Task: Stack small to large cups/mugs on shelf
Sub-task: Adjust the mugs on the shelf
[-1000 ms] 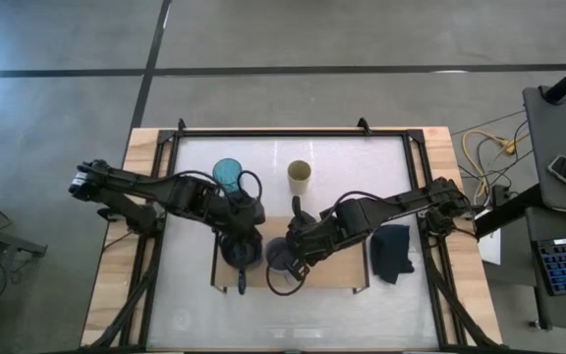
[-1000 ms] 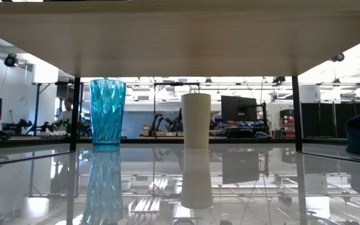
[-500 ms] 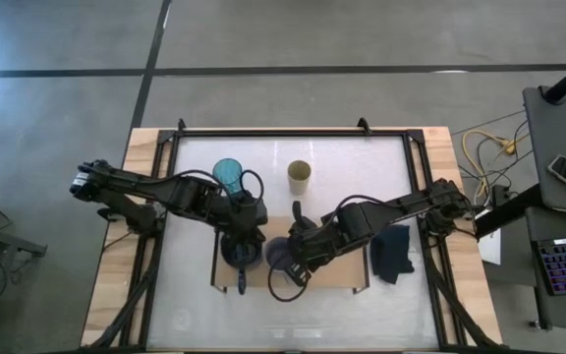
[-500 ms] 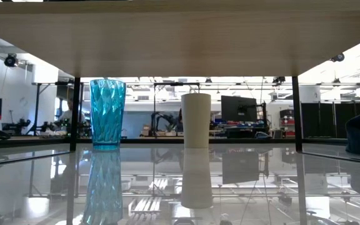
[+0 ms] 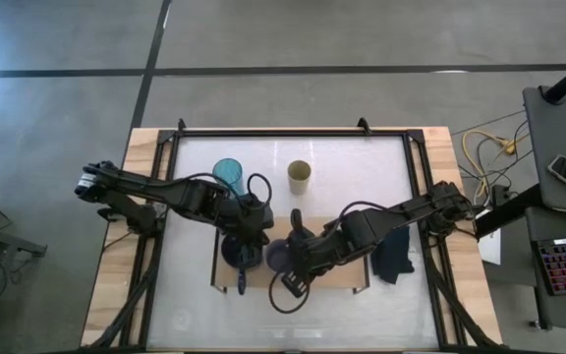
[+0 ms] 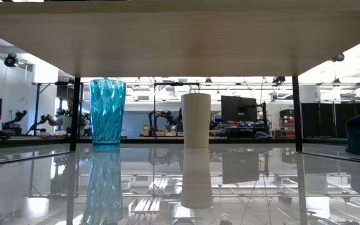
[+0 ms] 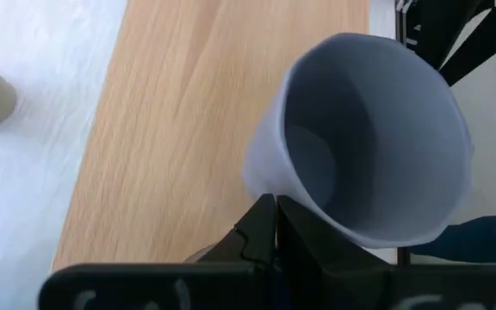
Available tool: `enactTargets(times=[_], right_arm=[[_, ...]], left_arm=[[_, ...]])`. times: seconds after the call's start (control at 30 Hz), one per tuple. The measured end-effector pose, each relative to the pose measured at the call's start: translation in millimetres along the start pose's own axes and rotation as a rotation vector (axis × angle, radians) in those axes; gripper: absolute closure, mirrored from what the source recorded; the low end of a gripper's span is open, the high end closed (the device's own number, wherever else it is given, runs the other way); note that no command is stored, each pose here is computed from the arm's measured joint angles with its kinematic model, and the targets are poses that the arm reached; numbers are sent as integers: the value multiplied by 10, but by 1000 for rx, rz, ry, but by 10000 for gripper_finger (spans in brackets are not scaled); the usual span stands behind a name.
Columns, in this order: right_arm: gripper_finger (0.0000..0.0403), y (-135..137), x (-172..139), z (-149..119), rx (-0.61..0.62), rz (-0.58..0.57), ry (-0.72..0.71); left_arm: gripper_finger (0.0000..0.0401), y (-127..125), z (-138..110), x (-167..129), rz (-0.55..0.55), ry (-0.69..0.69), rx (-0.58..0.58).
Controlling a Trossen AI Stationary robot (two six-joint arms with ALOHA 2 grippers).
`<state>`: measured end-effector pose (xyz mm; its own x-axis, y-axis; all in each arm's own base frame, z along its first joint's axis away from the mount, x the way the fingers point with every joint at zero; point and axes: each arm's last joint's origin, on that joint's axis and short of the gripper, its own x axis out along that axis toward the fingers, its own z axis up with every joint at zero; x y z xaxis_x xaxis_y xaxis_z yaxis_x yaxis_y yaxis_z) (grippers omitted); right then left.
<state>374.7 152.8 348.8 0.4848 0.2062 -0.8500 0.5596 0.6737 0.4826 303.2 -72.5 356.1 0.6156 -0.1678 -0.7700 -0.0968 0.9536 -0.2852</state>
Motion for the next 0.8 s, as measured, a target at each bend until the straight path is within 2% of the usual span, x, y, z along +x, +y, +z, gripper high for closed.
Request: enactTargets(times=[0.8], right_arm=[[394,75,2,9,2,67,-34]], left_arm=[[401,67,71,-4,-1,-41,-11]])
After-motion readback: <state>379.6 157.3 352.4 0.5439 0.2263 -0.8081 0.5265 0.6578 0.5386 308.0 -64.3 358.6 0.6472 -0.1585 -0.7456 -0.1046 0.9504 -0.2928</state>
